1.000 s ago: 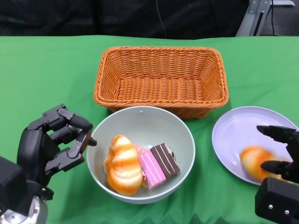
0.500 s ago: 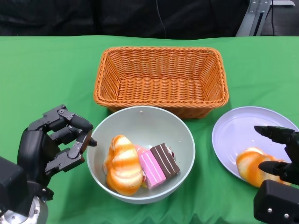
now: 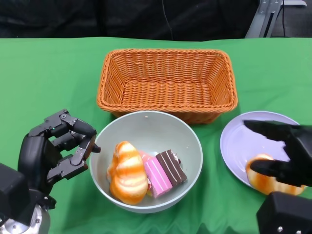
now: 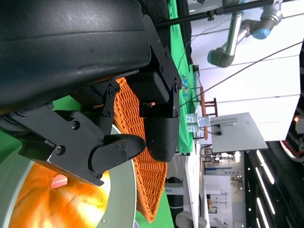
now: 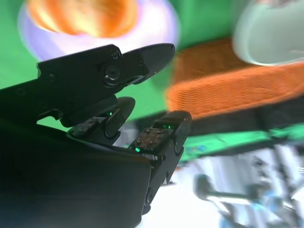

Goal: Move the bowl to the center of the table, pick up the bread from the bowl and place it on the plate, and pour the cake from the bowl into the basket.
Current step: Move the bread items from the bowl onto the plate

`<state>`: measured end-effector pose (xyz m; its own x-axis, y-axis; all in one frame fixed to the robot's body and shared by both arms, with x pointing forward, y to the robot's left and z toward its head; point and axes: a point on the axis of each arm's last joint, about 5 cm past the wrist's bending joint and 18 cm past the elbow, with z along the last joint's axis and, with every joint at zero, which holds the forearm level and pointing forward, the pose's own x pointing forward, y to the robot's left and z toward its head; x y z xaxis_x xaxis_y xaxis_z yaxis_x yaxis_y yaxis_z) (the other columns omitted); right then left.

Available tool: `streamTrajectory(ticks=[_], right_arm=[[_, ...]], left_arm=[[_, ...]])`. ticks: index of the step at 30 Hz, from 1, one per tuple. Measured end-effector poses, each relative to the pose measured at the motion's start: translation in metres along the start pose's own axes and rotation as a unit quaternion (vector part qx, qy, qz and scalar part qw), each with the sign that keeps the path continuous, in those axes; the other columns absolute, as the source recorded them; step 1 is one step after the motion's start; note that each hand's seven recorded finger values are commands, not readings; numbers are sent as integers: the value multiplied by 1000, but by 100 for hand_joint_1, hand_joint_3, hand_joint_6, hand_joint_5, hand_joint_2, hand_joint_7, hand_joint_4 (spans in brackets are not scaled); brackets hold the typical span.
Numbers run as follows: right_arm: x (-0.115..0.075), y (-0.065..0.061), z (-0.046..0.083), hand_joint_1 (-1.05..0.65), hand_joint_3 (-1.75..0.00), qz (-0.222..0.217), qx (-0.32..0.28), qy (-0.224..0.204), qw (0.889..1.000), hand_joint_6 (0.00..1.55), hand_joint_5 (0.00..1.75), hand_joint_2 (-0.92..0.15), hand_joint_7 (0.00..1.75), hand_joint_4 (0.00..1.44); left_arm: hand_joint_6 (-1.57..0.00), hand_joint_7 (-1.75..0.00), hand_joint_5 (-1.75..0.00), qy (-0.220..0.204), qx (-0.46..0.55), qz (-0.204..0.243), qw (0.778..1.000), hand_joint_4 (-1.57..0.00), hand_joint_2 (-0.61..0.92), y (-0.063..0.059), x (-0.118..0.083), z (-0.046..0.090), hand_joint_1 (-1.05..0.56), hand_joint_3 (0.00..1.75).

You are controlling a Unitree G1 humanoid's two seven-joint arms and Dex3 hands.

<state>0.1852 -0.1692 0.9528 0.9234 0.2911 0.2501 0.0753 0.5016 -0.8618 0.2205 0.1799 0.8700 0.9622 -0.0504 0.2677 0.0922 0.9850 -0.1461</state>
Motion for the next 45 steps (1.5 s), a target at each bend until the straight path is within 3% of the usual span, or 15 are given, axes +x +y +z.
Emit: streamTrajectory(ticks=[9, 16, 25, 33, 38, 42, 45], right_arm=[[16, 1, 25, -69, -12, 24, 27, -85, 996, 71, 6, -92, 1, 91], [23, 11, 42, -68, -7, 49, 42, -139, 988, 72, 4, -92, 1, 89], [35, 16, 66, -69, -8, 76, -3, -222, 972, 69, 1, -92, 0, 84], [48, 27, 70, -68, -5, 63, -39, -295, 953, 68, 0, -92, 0, 80], [55, 39, 65, -69, -3, 52, -42, -333, 941, 66, 0, -92, 0, 73], [61, 46, 63, -69, -2, 46, -48, -363, 929, 66, 0, -92, 1, 70], [65, 49, 61, -69, -2, 36, -52, -380, 923, 66, 0, -92, 0, 69]], left_arm=[[-85, -118, -146, -4, 6, 12, 1000, -77, 63, -4, 2, -1, -11, 85], [-86, -117, -147, -3, 8, 18, 1000, -77, 62, -5, 2, -1, -11, 88], [-89, -109, -146, -6, 13, 22, 1000, -79, 64, -5, 3, -1, -14, 78], [-90, -109, -156, -6, 25, 35, 999, -74, 66, -5, 4, -1, -19, 69], [-90, -112, -152, -6, 20, 43, 999, -82, 81, -5, 4, 0, -18, 44], [-87, -116, -154, -7, 17, 49, 999, -79, 73, -5, 5, 0, -18, 56], [-85, -112, -156, -4, 2, 55, 998, -79, 71, -5, 6, 1, -22, 56]])
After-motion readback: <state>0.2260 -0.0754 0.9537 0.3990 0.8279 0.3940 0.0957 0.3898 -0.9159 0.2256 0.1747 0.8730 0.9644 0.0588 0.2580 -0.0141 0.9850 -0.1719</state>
